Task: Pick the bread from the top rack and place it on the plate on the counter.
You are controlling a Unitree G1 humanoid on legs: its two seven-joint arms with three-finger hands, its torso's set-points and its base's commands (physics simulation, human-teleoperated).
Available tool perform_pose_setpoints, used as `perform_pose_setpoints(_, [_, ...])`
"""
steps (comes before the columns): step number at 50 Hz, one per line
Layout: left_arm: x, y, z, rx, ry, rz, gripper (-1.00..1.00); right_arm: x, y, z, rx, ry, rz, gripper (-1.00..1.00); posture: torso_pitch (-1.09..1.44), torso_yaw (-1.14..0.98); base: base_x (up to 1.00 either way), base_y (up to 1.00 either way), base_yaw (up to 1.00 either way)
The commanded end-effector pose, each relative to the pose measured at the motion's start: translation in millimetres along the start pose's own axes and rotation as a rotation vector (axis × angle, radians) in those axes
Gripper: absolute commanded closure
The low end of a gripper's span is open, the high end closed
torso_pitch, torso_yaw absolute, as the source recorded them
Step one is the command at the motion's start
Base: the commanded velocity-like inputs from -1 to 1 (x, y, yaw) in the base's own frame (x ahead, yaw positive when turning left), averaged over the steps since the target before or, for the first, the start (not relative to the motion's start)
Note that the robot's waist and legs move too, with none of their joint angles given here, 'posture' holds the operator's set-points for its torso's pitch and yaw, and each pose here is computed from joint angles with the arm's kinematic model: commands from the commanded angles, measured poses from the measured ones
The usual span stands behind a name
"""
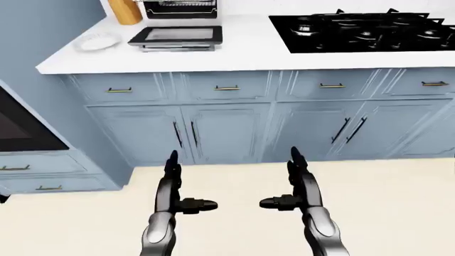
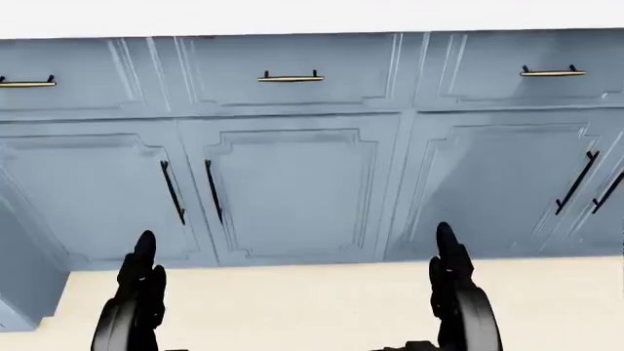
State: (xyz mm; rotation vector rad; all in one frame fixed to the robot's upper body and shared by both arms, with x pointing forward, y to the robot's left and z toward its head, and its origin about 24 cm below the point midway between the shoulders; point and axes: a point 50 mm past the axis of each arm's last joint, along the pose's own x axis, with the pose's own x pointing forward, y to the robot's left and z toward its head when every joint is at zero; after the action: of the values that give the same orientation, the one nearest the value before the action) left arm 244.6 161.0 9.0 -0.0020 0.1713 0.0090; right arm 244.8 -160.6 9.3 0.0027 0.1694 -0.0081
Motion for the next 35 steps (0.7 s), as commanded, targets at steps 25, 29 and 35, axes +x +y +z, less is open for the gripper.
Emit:
perform_pose_setpoints(25, [-0.1,6.4,212.7,0.183,-0.408,0.002,-1.00,-18.2,15.2,217.5,-0.101,-0.516,0.088,-1.00,0.00,0.00,0.00,0.00,0.00])
perform_pose_setpoints(29, [-9.0,12.4,235.5,0.193,-0.455,0.021,-1.00,-23.5,13.6,233.3,-0.105,-0.549,0.091,-1.00,0.00,0.00,0.00,0.02,0.00])
perform_pose_setpoints(35, [-25.7,20.7,245.9,0.201,-0.491,0.057,-1.00,-32.4,13.0,254.4,-0.099,-0.587,0.107,-1.00,0.00,0.00,0.01,0.02,0.00])
